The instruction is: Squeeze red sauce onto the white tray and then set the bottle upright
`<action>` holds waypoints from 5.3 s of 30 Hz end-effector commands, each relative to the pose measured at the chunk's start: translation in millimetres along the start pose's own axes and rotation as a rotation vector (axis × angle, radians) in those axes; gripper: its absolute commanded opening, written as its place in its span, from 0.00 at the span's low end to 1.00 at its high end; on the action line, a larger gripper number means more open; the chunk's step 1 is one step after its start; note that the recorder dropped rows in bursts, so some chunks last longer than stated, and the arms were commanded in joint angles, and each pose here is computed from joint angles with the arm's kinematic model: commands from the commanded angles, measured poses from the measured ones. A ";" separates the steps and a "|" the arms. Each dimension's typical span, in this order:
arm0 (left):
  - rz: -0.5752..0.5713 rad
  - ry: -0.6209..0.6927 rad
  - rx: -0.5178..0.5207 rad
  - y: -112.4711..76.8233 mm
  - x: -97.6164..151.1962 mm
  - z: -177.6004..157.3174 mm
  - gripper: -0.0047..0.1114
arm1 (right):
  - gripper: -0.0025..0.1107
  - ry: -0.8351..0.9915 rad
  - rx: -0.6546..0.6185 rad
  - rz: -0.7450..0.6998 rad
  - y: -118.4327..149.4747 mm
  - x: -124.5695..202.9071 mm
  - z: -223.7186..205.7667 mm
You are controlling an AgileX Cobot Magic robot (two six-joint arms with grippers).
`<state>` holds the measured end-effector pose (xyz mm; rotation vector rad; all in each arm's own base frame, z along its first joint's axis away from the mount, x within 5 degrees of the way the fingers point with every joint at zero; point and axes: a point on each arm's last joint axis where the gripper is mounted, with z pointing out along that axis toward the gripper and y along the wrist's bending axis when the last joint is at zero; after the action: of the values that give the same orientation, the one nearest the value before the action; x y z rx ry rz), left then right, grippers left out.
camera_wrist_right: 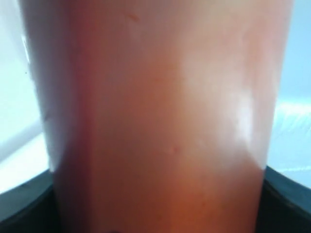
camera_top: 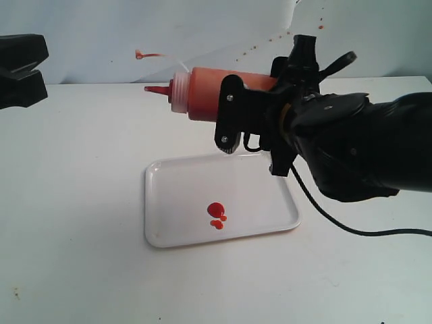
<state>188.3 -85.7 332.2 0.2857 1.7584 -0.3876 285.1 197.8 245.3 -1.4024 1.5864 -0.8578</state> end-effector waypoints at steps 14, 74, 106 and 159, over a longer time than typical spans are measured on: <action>-0.005 -0.001 0.004 -0.7 0.9 -1.2 0.04 | 0.02 -0.195 -0.199 0.520 4.0 -14.8 -0.4; -0.006 0.080 0.002 0.1 14.1 14.8 0.04 | 0.02 -1.127 -0.657 0.978 25.0 37.9 -49.5; -0.041 0.122 0.020 -1.9 17.8 14.4 0.38 | 0.02 -1.221 -0.697 0.970 38.3 19.2 -68.3; 0.193 0.084 0.387 -97.8 34.3 10.3 0.94 | 0.02 -1.075 -0.652 1.134 63.8 22.0 -26.1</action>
<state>151.1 -179.9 307.2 0.7715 1.7184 -0.5834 231.4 182.7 197.2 -0.8222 1.4397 0.9676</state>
